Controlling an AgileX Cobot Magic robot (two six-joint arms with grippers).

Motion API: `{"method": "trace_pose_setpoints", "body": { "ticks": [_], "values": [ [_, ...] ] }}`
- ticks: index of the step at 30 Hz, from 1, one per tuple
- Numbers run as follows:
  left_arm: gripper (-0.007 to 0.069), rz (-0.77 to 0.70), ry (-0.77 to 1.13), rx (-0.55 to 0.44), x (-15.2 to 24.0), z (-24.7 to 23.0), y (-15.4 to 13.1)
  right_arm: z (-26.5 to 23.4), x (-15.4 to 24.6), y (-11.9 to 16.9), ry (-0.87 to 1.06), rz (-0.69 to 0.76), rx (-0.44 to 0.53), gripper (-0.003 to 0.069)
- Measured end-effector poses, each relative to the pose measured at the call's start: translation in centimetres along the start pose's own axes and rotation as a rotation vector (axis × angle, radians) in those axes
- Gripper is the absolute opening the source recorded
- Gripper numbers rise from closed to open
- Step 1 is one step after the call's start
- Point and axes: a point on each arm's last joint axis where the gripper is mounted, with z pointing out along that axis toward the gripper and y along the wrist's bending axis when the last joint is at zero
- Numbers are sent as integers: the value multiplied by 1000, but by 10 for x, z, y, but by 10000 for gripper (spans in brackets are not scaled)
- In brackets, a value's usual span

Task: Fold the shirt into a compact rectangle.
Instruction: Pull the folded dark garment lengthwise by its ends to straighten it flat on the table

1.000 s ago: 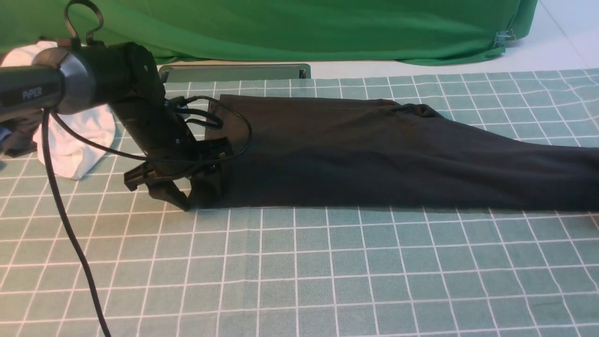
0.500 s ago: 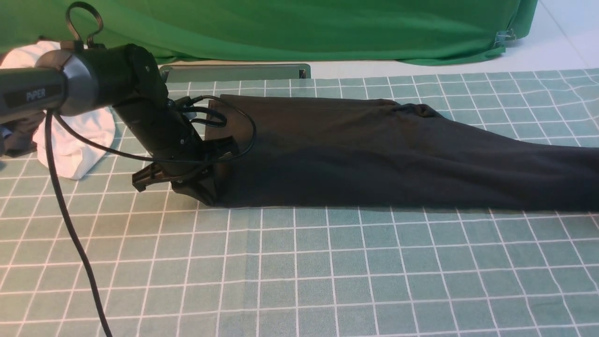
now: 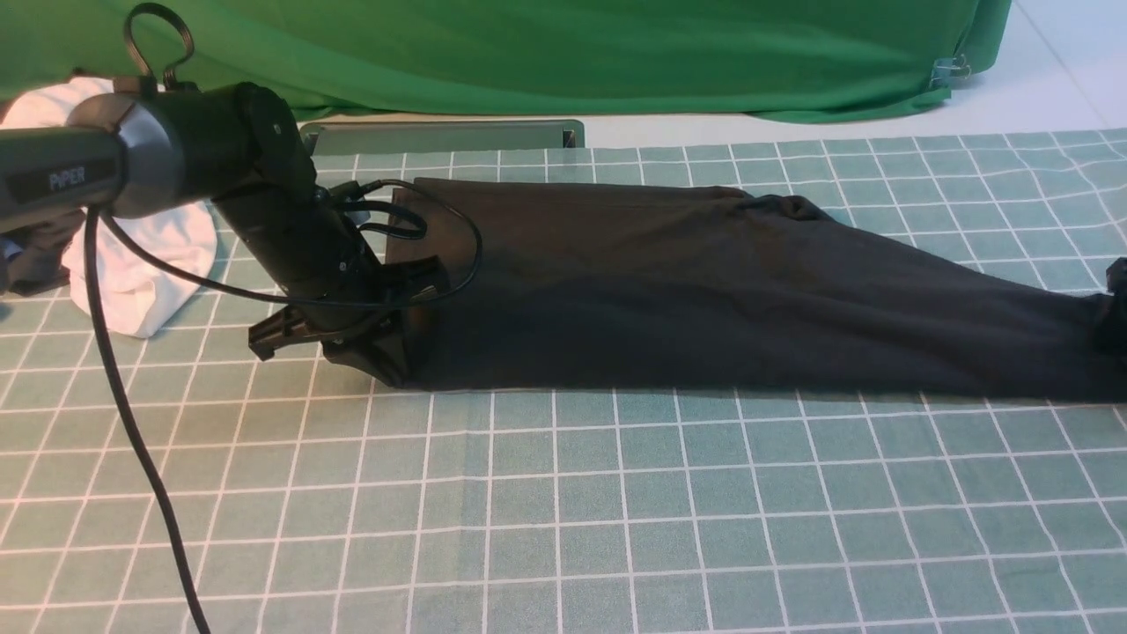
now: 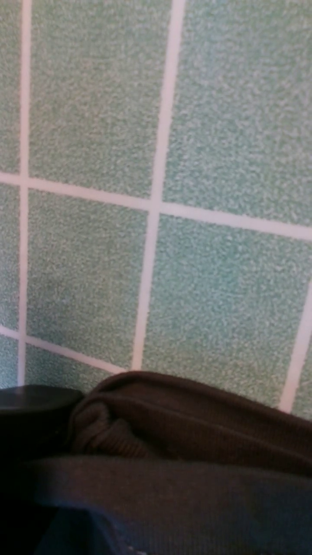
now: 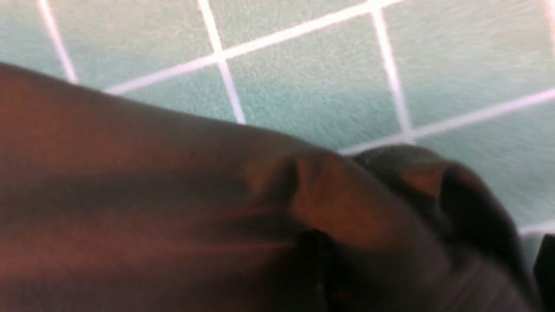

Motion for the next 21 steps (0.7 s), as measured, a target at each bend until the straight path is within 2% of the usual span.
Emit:
{"method": "trace_pose_setpoints", "body": {
  "ticks": [1,3,4,5,6,7,8,10,11,12,17,21],
  "values": [
    [32,0,0,0,0,0,0,0,-1,0,-3,0,0,627],
    [32,0,-1,0,0,0,0,1,-2,1,-7,-5,-7,578],
    [32,0,-2,0,0,0,0,2,-2,1,-6,-13,-11,529],
    [32,0,-2,0,0,0,0,2,-2,1,-6,-15,-11,521],
    [32,0,-3,0,0,0,0,2,-2,2,-8,-24,-20,450],
    [32,0,-3,0,0,0,0,2,-2,3,-8,-26,-22,426],
    [32,0,-3,1,0,0,0,2,-3,4,-9,-32,-30,325],
    [32,-1,-4,3,0,0,0,2,-3,7,-11,-41,-35,179],
    [32,-1,-4,4,0,0,0,2,-3,7,-11,-43,-35,153],
    [32,0,-5,4,0,0,0,2,-3,6,-11,-50,-34,97],
    [32,13,-6,9,3,-12,-3,-5,0,6,4,-72,-23,88],
    [32,20,48,36,16,-35,-9,-30,11,2,75,-114,33,79]
  ]
}}
